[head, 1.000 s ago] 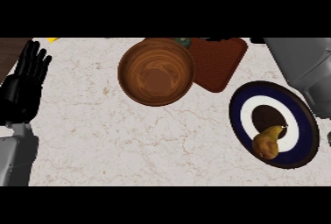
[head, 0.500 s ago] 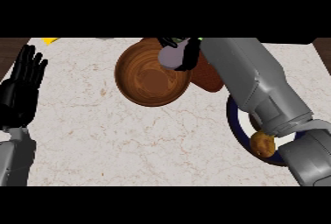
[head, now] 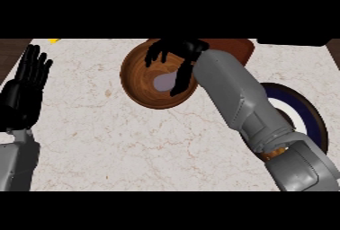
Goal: Pick the eggplant from the plate and place it in the bowl
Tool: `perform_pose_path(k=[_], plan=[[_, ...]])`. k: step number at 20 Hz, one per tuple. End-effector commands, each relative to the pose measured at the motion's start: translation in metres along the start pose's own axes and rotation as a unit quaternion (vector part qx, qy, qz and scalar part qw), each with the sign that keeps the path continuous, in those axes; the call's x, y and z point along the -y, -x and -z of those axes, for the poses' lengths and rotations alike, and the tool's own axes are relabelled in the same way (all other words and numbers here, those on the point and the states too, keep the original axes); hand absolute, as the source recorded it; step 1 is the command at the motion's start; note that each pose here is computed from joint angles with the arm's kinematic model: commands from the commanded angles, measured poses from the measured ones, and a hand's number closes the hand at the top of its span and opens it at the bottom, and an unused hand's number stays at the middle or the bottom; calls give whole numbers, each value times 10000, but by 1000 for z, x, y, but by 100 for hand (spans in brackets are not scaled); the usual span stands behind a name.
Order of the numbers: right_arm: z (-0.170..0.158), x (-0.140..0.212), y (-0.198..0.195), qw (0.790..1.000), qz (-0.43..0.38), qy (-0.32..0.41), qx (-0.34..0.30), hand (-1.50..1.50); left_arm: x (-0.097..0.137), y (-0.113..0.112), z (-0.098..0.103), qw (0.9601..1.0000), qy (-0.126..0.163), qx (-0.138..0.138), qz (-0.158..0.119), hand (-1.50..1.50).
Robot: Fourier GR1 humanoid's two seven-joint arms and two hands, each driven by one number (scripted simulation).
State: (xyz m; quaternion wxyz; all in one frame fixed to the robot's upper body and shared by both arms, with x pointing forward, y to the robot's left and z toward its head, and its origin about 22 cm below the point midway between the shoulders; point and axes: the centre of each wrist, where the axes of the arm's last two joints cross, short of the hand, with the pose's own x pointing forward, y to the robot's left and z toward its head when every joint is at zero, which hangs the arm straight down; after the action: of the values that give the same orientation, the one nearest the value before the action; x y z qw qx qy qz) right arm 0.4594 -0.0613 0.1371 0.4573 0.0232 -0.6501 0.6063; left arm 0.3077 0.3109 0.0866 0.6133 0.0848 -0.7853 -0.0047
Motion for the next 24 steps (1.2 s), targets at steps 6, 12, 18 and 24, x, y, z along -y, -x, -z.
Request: perform_pose_path(k=[6, 12, 18, 24], plan=[[-5, -19, 17, 9784, 1547, 1247, 569, -150, 7, 8, -1, 10000, 1, 7, -100, 0], [-34, 35, 23, 9521, 1953, 2330, 335, -150, 4, -9, 11, 10000, 54, 54, -14, 0], [-109, 70, 74, 9297, 2380, 2811, 41, -150, 7, -9, 4, 9998, 119, 138, -110, 0], [-154, 102, 85, 9179, 2573, 3012, 214, -150, 14, -22, 15, 9993, 255, 270, -42, 0]])
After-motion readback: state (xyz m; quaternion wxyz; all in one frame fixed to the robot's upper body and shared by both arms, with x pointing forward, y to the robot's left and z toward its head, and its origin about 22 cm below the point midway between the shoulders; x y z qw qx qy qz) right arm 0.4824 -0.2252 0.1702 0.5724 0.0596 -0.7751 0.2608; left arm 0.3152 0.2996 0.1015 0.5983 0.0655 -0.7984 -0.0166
